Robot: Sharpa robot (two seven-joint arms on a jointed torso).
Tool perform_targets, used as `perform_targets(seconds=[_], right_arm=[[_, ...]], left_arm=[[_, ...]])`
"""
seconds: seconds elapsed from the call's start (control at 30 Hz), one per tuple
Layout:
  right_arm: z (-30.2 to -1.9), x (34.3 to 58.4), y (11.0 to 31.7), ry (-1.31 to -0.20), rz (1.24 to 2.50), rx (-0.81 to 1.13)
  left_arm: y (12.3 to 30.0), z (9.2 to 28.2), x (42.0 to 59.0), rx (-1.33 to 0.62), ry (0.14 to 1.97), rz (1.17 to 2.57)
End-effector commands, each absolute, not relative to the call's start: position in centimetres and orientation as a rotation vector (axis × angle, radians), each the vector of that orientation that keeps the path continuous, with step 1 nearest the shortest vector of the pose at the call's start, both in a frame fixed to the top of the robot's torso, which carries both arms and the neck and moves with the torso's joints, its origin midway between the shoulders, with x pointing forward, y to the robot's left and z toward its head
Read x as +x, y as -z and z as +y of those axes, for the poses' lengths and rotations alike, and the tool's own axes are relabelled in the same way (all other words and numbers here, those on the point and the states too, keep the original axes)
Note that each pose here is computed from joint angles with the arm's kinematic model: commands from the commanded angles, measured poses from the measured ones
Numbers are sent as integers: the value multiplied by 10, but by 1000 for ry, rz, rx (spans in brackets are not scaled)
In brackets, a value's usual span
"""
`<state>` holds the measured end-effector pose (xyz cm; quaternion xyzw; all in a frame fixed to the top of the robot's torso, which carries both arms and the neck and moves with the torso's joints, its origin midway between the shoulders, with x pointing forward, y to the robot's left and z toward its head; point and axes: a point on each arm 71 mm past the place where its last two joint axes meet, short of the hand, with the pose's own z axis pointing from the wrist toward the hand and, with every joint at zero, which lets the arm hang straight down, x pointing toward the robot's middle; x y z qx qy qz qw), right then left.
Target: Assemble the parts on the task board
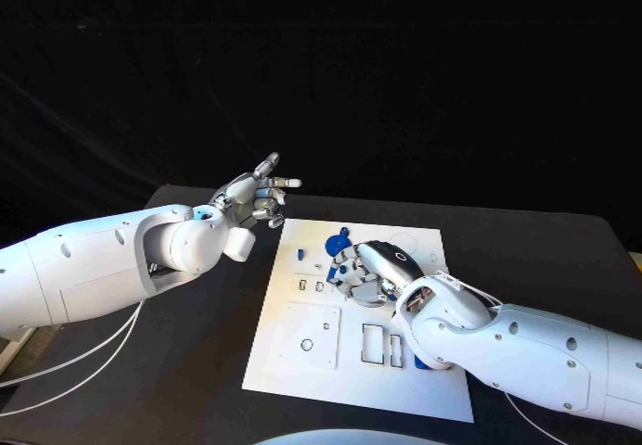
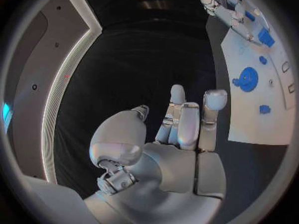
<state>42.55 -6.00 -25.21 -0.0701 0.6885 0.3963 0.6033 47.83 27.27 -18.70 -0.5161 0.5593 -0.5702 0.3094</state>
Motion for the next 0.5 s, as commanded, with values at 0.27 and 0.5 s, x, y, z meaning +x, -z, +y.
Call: perform_targets(seconds=[0.27, 0.5], right_arm=[[-54, 424, 260, -837, 1635, -287], [-52, 424, 261, -808, 1642, -317]], left_arm=[[183, 266, 479, -1328, 1541, 1474], [182, 263, 478, -1314, 1551, 1481]])
